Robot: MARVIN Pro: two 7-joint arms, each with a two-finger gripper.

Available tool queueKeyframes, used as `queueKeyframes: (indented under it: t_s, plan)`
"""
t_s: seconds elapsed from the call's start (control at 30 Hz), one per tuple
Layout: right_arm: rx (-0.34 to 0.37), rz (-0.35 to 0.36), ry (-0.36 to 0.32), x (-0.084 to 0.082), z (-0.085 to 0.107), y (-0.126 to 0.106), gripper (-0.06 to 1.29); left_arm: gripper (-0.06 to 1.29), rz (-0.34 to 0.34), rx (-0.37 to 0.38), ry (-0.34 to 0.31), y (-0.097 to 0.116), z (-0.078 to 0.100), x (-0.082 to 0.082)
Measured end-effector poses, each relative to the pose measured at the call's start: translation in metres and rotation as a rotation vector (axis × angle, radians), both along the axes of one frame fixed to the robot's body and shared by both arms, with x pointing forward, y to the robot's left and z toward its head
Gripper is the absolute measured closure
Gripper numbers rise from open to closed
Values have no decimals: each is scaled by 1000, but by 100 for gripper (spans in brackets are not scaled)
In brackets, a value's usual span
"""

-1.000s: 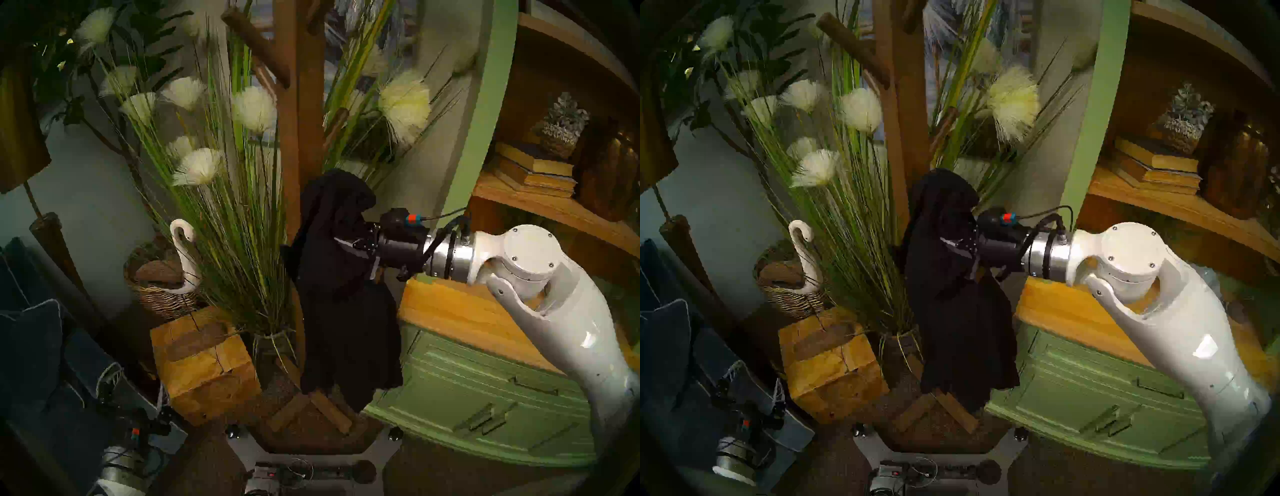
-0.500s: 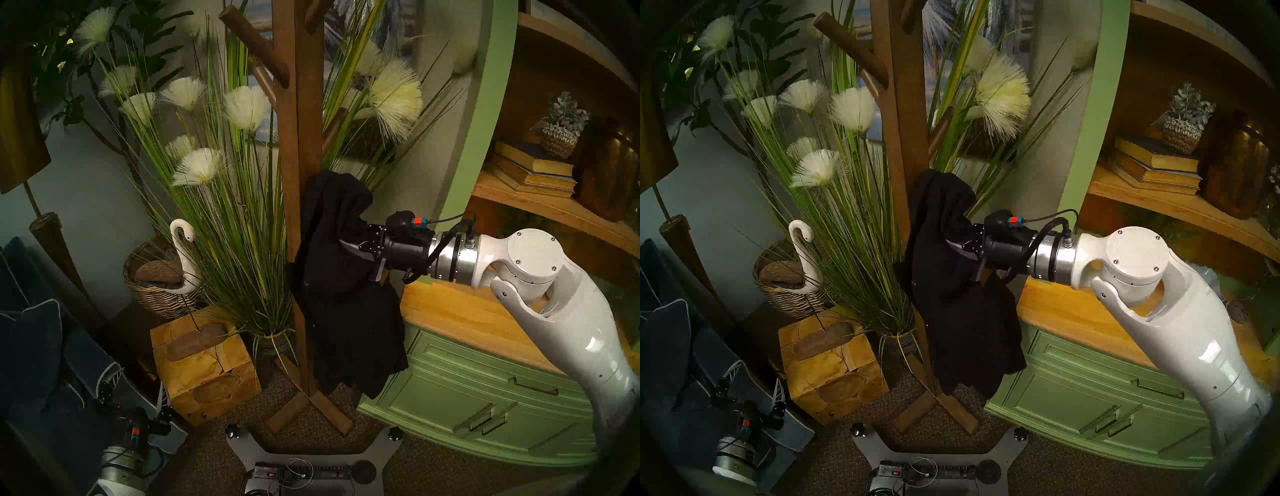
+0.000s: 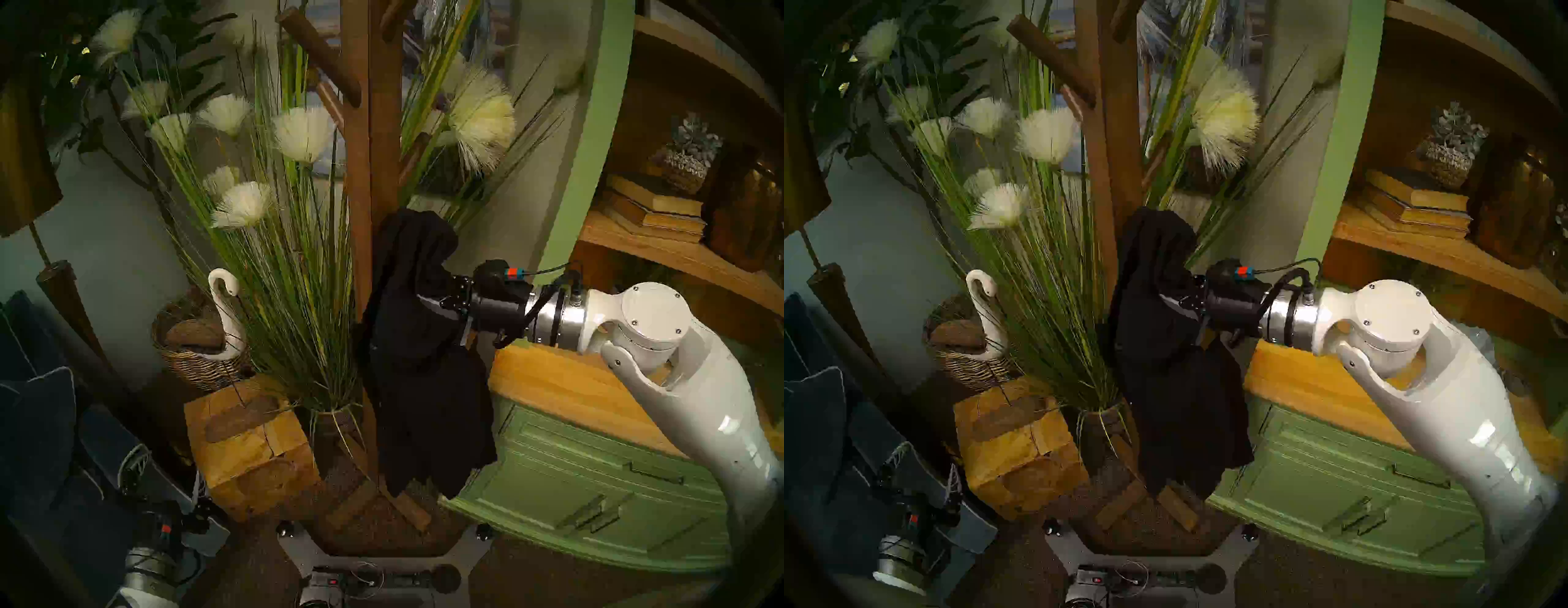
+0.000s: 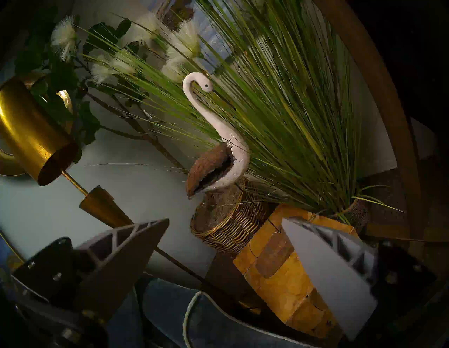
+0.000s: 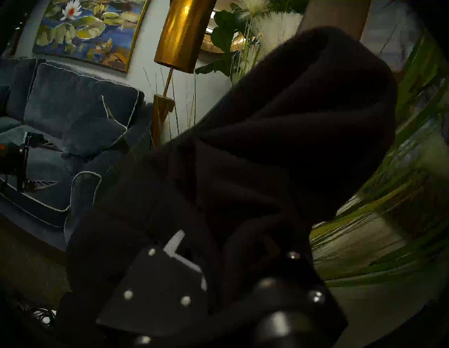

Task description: Pick up jacket and place on coat hanger

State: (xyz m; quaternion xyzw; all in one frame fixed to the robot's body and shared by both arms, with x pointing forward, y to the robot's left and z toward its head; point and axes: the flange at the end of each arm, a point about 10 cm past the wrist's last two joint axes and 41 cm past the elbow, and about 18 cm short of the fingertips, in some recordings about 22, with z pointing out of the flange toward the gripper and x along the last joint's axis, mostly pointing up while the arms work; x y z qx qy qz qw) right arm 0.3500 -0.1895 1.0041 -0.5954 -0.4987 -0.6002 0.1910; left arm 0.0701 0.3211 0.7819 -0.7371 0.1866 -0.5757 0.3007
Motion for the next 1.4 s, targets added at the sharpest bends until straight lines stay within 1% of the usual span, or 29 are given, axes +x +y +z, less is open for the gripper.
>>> queueKeyframes:
  t_s: [0.4,0.57,0.77,0.8,0.87,1.0,1.1,1.17,1.2,1.27,1.3,1.4]
  plan:
    - [-15,-7,5,1,-9,1,113,-3,0,0,0,0,0,0]
    - [-19,-12,23,3,-20,0,113,-3,0,0,0,0,0,0]
    - [-26,-15,45,2,-34,-1,108,-3,0,0,0,0,0,0]
    - [-27,-16,50,2,-37,-2,103,-3,0,0,0,0,0,0]
    - [-27,-17,57,1,-41,-2,99,-3,0,0,0,0,0,0]
    - [-28,-19,67,0,-47,-4,94,-3,0,0,0,0,0,0]
    - [-30,-20,74,-1,-52,-5,83,-3,0,0,0,0,0,0]
    - [-32,-23,82,-1,-56,-7,80,-3,0,0,0,0,0,0]
    - [-34,-27,91,-1,-60,-9,71,-3,0,0,0,0,0,0]
    - [-35,-32,100,-1,-64,-11,67,-3,0,0,0,0,0,0]
    - [-35,-41,118,-1,-71,-15,57,-3,0,0,0,0,0,0]
    - [-32,-55,145,-1,-84,-23,43,-3,0,0,0,0,0,0]
